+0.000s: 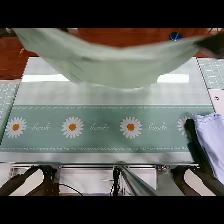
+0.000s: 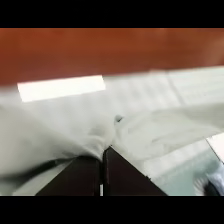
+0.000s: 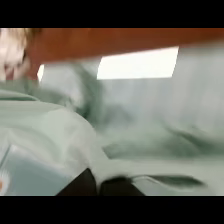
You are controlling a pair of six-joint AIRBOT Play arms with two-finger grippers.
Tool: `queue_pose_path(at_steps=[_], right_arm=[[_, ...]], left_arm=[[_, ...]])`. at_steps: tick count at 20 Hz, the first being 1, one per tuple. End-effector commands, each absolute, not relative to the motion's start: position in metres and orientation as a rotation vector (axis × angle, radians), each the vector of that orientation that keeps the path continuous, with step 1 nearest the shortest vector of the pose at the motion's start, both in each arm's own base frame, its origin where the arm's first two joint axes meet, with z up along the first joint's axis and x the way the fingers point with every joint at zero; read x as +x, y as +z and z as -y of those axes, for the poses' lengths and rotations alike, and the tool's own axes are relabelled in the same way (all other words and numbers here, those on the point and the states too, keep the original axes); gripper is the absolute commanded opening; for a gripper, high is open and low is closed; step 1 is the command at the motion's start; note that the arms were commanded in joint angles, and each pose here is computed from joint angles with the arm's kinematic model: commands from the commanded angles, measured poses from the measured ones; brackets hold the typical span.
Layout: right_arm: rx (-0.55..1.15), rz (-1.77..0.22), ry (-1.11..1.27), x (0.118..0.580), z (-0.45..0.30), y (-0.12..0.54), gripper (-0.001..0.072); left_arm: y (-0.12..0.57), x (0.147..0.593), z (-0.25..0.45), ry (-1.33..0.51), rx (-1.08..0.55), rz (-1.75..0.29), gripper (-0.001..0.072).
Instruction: Fold the shirts.
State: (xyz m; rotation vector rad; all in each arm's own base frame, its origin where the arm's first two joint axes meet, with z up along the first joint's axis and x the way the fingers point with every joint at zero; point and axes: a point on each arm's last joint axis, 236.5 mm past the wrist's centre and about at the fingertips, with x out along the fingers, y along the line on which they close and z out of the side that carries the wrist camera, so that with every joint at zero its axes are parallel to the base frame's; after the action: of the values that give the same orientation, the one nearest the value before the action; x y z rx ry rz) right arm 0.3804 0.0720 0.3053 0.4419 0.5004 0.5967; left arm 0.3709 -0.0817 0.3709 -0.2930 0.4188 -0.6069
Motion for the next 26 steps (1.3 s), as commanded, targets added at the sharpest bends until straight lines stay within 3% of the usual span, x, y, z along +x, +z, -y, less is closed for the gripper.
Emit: queue_pose_path(at_steps=[1,3,6,9,11,16,19,24,26], right_arm=[[0.201,0.027,0.51,0.302,-0.078,0.49,0.0024],[0.129,0.215,0.39,0.251,-0.072,0.555,0.0023],[0.107,0.281,0.218,0.189,-0.059,0.587,0.0023],[0.068,0.189,0.117,0.149,-0.056,0.567,0.0023],[0.044,0.064,0.093,0.141,-0.057,0.535,0.0023],[0.014,-0.495,0.035,0.157,-0.026,0.412,0.0023],[0.047,-0.687,-0.003,0.222,0.009,0.36,0.0023],[0.186,-1.176,0.056,0.329,0.038,0.211,0.0023],[0.239,-1.234,0.089,0.37,0.04,0.171,0.0023]], left_arm=[[0.523,0.239,0.099,-0.478,0.005,0.034,0.0025],[0.567,0.169,0.088,-0.3,0.098,0.22,0.0024],[0.578,0.083,0.067,-0.078,0.093,0.335,0.0024],[0.549,0.044,0.058,0.018,0.082,0.272,0.0024],[0.524,0.044,0.054,0.036,0.067,0.17,0.0024],[0.432,0.093,0.042,-0.006,0.051,-0.296,0.0023],[0.37,0.159,0.016,-0.022,0.023,-0.563,0.0023],[0.233,0.288,0.01,-0.181,-0.159,-0.948,0.0023],[0.191,0.33,0.024,-0.24,-0.173,-1.039,0.0022]])
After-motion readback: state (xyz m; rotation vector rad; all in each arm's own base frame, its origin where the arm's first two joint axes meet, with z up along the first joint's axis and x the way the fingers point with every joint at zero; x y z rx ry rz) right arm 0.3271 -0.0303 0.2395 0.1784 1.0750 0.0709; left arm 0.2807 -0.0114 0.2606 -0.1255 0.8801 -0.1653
